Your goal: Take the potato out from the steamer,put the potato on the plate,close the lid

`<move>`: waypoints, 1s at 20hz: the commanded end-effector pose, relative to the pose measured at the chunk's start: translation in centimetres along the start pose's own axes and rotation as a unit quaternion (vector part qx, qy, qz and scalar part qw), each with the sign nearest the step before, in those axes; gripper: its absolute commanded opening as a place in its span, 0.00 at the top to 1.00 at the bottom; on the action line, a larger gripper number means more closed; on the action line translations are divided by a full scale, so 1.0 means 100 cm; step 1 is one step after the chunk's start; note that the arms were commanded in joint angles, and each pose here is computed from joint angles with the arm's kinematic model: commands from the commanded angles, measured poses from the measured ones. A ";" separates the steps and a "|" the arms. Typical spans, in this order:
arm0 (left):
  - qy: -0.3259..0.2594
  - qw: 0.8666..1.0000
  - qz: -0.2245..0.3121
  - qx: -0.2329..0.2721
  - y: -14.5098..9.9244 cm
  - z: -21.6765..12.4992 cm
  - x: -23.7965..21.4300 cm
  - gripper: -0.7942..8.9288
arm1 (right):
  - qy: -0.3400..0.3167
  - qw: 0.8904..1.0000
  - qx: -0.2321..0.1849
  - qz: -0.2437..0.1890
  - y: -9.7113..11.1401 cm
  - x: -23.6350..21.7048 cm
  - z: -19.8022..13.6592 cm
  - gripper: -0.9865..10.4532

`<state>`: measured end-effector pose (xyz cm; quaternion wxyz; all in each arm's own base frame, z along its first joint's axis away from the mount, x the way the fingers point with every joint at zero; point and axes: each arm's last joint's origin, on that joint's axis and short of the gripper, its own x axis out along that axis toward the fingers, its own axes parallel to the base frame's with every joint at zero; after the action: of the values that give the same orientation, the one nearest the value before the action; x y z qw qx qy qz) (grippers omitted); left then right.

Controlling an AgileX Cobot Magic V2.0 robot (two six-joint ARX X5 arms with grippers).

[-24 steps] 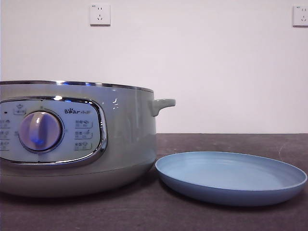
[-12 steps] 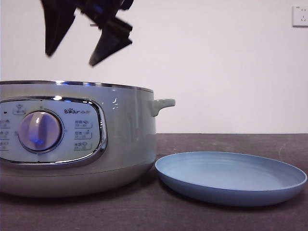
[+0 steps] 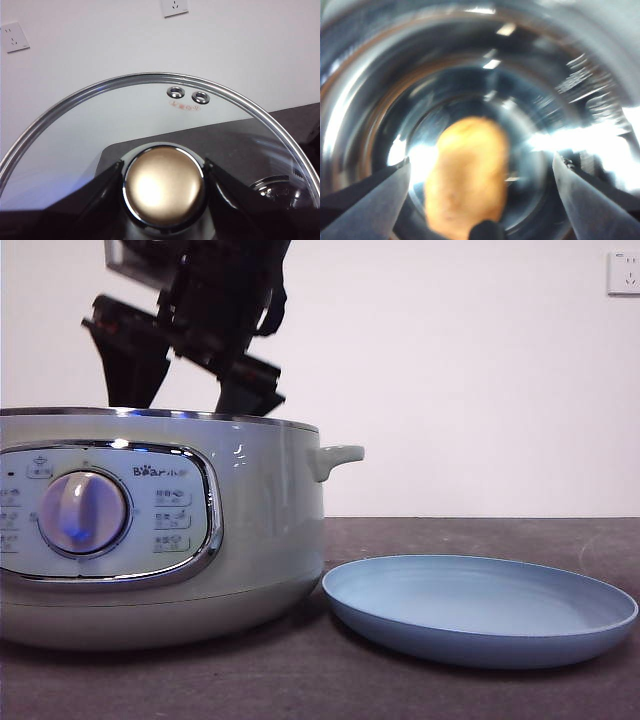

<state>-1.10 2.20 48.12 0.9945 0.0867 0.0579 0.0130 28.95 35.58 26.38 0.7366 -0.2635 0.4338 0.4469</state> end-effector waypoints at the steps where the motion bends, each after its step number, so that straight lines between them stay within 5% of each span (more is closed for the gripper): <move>1: -0.025 1.000 0.006 -0.018 0.003 0.004 -0.005 0.93 | 0.022 1.000 -0.003 0.008 0.001 0.017 -0.004 0.50; 5: -0.013 1.000 0.005 -0.014 0.003 0.001 -0.005 0.93 | 0.046 0.999 -0.001 0.012 0.000 0.035 -0.008 0.53; 7: -0.010 1.000 0.005 -0.013 0.003 0.001 -0.005 0.93 | 0.049 0.999 -0.001 0.013 0.000 0.037 -0.009 0.62; 10: -0.009 1.000 0.004 -0.013 0.003 0.001 -0.005 0.93 | 0.040 0.999 -0.009 0.007 0.000 0.037 -0.007 0.93; 12: -0.010 1.000 0.004 -0.014 0.003 0.001 -0.004 0.93 | 0.018 1.000 -0.009 0.001 -0.003 0.018 -0.003 0.92; 16: -0.021 0.999 -0.002 -0.028 -0.001 0.007 0.002 0.93 | -0.083 0.996 -0.017 -0.024 -0.003 -0.073 0.006 0.92; 20: -0.027 0.998 -0.040 -0.028 -0.013 0.019 0.022 0.93 | -0.194 0.978 0.006 -0.078 -0.016 -0.201 -0.020 0.92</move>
<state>1.67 0.48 48.89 0.9947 0.0743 0.0644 -0.0309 24.93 24.36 43.17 0.8417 -0.1962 0.2661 0.4269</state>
